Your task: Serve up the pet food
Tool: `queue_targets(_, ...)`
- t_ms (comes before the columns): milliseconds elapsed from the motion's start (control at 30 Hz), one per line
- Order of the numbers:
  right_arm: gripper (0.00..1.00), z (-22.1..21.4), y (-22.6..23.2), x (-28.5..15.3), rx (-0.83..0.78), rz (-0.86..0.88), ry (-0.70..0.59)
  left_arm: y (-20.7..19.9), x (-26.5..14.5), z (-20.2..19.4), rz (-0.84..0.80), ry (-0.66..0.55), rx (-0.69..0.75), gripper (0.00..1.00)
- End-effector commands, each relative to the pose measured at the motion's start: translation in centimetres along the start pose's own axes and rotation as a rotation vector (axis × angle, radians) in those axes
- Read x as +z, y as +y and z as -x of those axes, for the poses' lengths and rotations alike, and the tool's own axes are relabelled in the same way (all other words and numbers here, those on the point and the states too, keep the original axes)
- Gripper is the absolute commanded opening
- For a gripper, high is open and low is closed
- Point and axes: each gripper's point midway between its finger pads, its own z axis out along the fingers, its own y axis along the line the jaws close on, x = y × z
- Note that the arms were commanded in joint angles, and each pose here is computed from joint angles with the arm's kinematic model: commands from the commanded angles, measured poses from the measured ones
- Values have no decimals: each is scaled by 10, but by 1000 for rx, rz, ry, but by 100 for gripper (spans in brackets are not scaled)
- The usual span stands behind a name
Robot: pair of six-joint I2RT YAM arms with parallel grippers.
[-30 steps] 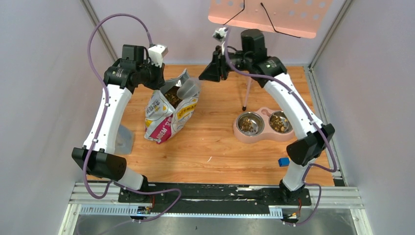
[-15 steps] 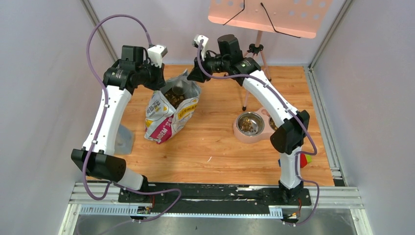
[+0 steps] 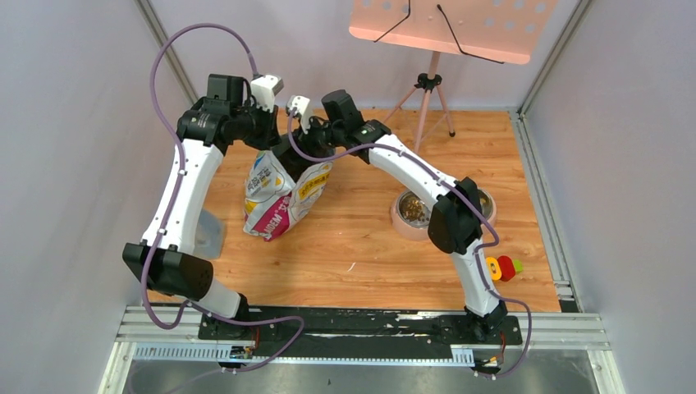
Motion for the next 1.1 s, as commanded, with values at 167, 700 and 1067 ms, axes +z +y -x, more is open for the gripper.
queue_targets(167,0,-17,36,0,261,100,46,-8,-9,47,-37,-162,44,0)
queue_targets(700,0,52,14,-31,691,15,-143,14,-4,46,58,-130,160,0)
queue_targets(1067,0,81,1,-54,902,50,-235,32,-2,23,115,14,222,0)
